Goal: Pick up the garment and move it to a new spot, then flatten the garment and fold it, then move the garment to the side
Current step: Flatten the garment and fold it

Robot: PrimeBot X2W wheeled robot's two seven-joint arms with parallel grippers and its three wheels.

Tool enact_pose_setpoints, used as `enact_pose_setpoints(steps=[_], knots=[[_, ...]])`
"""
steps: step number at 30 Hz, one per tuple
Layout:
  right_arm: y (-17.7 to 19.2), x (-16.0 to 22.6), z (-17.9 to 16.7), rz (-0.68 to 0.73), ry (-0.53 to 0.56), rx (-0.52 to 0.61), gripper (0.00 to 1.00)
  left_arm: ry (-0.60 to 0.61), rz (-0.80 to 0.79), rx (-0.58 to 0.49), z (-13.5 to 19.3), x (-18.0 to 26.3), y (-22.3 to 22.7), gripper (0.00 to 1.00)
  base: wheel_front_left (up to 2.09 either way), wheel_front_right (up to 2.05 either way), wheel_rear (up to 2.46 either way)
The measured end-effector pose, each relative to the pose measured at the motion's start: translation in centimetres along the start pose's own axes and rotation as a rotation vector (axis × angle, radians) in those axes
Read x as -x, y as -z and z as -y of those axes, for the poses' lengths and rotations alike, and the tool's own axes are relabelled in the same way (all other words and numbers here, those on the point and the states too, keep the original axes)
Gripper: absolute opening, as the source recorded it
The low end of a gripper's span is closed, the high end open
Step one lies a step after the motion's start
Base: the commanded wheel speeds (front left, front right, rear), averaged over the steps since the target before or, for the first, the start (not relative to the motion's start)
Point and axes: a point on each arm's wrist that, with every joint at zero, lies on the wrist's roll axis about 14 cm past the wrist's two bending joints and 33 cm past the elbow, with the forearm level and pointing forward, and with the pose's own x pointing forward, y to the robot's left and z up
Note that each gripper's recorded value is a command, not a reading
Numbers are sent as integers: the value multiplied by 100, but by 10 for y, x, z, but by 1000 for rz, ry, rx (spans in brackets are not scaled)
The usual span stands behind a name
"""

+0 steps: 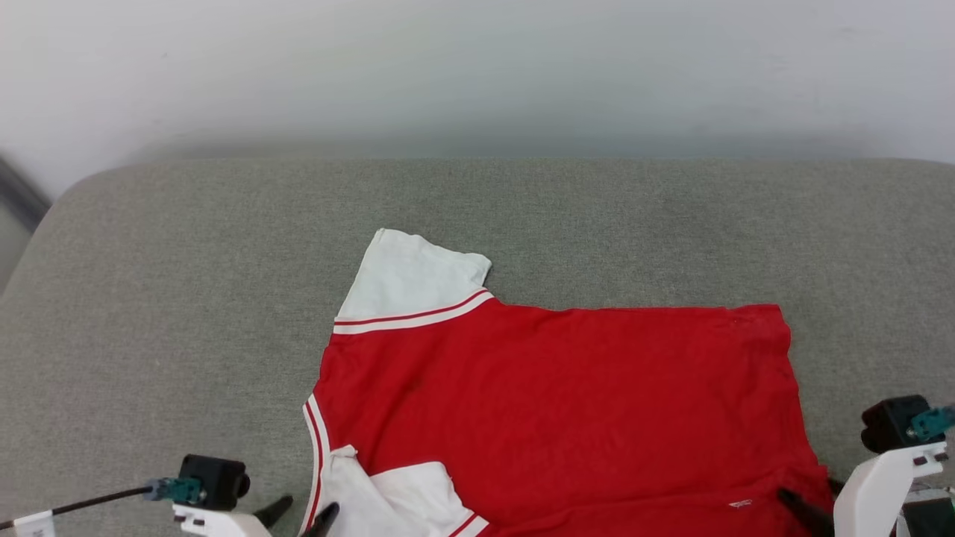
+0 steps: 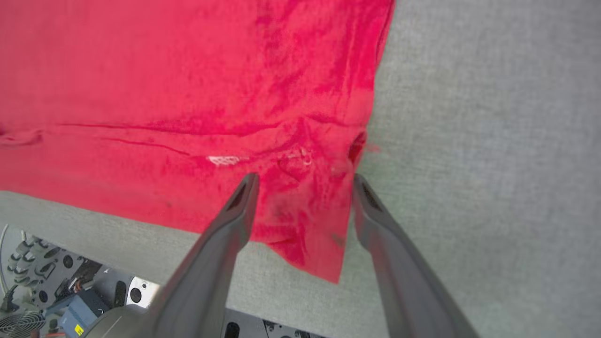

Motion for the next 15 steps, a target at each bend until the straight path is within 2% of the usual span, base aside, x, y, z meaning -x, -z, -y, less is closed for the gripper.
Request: enact_pose_setpoints(steps=[10,13,15], knots=[[-81,32,-14,454,-23,27,100,22,545,-77,19,12,-104,100,0,0,0],[-99,46,-11,593,4,42,100,5,654,-103,22,18,-119,100,0,0,0],[-107,51,-13,669,-1,12,100,5,701,-105,26,19,-127,100,0,0,0]])
